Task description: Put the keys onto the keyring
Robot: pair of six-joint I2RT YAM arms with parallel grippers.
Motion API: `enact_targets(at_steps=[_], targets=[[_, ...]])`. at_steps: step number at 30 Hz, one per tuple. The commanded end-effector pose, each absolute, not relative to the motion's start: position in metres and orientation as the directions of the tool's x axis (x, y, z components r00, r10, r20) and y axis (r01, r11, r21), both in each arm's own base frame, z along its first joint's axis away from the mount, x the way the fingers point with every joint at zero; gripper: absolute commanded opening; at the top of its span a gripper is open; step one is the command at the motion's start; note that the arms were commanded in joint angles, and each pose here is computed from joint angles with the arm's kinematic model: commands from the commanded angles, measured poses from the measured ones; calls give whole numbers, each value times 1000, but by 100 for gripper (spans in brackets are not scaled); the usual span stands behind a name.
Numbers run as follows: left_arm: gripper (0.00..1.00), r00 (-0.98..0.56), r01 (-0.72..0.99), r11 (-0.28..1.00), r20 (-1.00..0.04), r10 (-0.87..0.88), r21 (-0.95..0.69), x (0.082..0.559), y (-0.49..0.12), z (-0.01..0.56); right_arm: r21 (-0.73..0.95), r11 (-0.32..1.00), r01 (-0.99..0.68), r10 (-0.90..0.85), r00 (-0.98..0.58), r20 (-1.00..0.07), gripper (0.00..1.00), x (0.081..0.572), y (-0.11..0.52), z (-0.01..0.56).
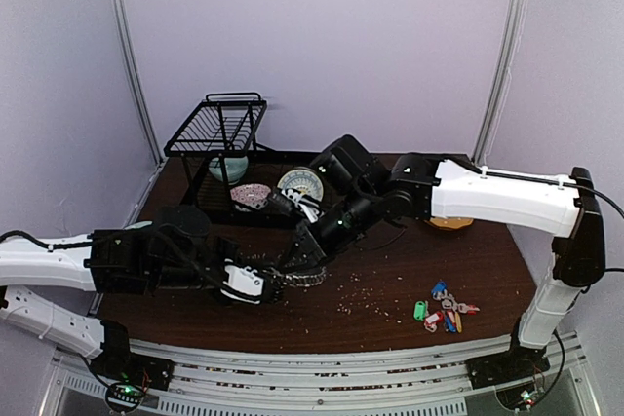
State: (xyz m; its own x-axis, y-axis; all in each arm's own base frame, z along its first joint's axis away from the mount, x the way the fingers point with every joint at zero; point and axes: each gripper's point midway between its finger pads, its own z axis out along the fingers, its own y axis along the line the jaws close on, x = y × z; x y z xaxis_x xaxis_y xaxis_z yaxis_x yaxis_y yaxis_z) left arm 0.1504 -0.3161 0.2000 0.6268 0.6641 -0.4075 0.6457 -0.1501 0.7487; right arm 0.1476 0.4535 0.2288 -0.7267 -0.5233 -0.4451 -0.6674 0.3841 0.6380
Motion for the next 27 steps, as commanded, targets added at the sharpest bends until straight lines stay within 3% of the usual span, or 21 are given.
enact_targets(at_steps=[1,8,10,20,24,27], targets=[[0,623,630,-52,-463,631,775,156,-328,223,562,379,-735,-476,-675,-563,0,158,447,248],[0,592,646,9,-509,626,763,161,-336,236,519,367,-772,-419,-635,-649,0,165,441,253],[5,581,660,18,-526,622,751,161,-339,237,506,373,-778,-413,-628,-660,0,167,441,252],[53,524,765,37,-654,546,643,143,-347,250,416,392,-821,-426,-562,-708,0,176,434,248],[55,409,839,134,-775,482,527,143,-346,257,376,384,-844,-423,-522,-741,0,177,429,250],[44,235,922,196,-885,403,334,159,-340,262,325,332,-886,-412,-446,-795,0,173,426,263]])
